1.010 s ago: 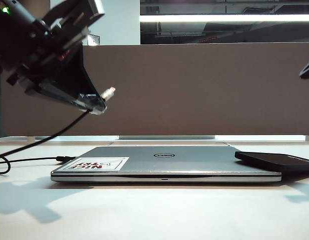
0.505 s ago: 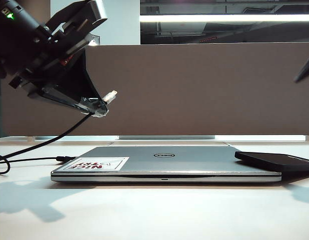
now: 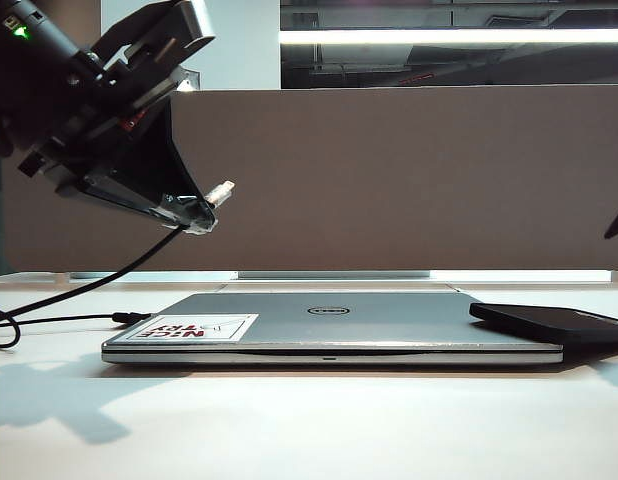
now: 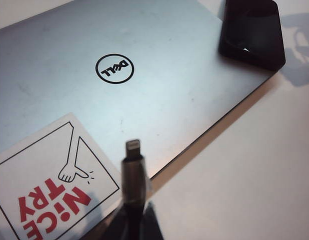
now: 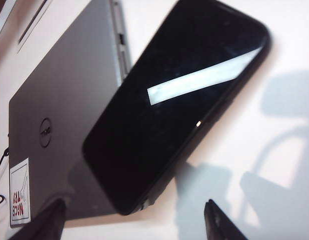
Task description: Pick up the charging cable and the phone, plug the charging cable into the charging port on the phone, and finally place them back on the table.
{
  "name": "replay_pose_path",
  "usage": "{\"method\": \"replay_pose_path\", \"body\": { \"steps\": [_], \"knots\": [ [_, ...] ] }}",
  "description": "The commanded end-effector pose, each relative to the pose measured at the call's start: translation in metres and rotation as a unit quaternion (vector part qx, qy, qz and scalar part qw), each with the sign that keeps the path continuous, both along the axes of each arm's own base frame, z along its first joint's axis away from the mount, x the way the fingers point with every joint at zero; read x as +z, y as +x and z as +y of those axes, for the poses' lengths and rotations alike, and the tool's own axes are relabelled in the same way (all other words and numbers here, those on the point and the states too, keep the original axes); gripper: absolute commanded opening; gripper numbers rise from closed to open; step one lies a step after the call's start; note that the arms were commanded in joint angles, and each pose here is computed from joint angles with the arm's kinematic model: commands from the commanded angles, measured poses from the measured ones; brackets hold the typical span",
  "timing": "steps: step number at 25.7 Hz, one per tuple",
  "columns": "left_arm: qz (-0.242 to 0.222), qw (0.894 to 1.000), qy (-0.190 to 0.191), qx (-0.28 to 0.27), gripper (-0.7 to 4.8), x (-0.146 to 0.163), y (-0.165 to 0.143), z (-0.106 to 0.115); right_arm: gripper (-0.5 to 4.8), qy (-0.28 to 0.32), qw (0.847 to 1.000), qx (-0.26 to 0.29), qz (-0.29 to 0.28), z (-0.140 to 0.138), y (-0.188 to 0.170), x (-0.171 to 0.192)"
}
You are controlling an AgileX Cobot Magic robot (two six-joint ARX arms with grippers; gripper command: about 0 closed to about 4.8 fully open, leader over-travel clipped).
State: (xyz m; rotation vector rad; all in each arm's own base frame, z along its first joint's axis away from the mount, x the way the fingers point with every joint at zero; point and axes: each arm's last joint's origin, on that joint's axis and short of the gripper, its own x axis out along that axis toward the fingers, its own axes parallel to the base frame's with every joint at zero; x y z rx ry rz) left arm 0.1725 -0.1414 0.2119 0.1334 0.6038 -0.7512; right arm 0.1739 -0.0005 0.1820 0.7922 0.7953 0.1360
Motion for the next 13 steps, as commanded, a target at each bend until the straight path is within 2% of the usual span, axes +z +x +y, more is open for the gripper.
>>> {"method": "replay_pose_path", "body": {
  "steps": [1, 13],
  "knots": [
    [-0.010, 1.000, -0.006, -0.001, -0.06, 0.002, 0.001, 0.000, 3.77, 0.041, 0.999, 0.019, -0.005, -0.003, 0.010, -0.002],
    [-0.010, 1.000, -0.006, -0.002, -0.06, 0.002, 0.000, -0.001, 3.77, 0.051, 0.998, 0.026, 0.006, -0.005, 0.033, -0.024]
  ]
}}
